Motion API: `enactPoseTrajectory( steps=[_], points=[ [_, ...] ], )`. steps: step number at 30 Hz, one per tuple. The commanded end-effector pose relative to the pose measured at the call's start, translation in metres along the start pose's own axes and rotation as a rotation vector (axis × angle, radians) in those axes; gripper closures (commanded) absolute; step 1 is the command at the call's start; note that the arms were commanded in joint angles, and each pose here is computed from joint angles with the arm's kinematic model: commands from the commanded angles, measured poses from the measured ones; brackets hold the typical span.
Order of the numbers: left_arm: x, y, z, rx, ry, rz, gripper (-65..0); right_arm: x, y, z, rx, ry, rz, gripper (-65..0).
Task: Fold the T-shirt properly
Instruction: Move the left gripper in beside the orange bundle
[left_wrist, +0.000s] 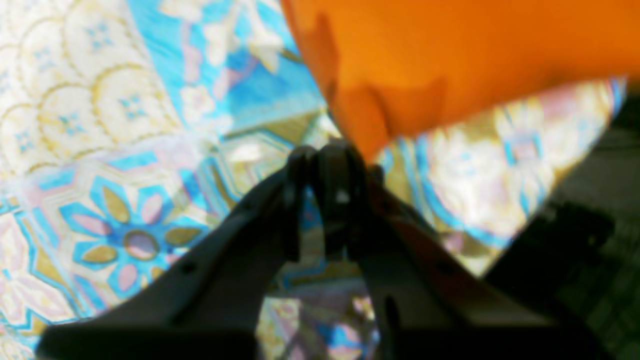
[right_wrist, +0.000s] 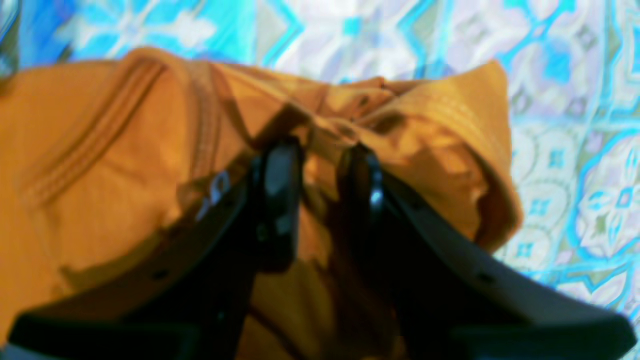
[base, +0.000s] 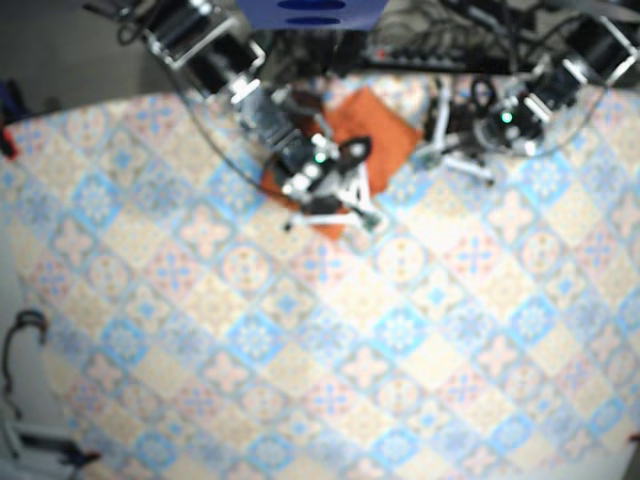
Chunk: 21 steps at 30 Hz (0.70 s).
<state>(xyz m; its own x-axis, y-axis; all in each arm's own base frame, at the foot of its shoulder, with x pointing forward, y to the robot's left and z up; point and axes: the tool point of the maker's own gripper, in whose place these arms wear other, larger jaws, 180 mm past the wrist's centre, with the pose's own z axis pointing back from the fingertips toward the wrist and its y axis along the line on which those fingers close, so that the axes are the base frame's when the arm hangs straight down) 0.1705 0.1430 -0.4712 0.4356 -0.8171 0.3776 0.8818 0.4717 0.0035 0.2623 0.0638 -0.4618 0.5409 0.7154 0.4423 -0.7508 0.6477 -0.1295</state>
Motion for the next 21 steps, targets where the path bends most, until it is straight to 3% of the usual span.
enactPoseTrajectory(
  steps=[1, 7, 14, 21],
  points=[
    [-0.002, -0.001, 0.005, -0.012, 0.010, -0.026, -7.5, 0.005, -0.003, 0.000, -0.009, -0.009, -0.001, -17.5],
    [0.000, -0.005, 0.010, -0.023, 0.004, -0.052, -7.5, -0.007, 0.001, -0.011, 0.006, 0.010, -0.002, -17.5],
    [0.010, -0.048, 0.010, -0.163, -0.015, -0.177, -7.5, -0.004, 0.004, -0.013, 0.013, 0.008, -0.004, -17.5],
    [0.012, -0.066, 0.007, -0.234, 0.027, -0.307, -7.5, -0.008, -0.001, -0.018, 0.009, 0.033, -0.002, -17.5]
  ],
)
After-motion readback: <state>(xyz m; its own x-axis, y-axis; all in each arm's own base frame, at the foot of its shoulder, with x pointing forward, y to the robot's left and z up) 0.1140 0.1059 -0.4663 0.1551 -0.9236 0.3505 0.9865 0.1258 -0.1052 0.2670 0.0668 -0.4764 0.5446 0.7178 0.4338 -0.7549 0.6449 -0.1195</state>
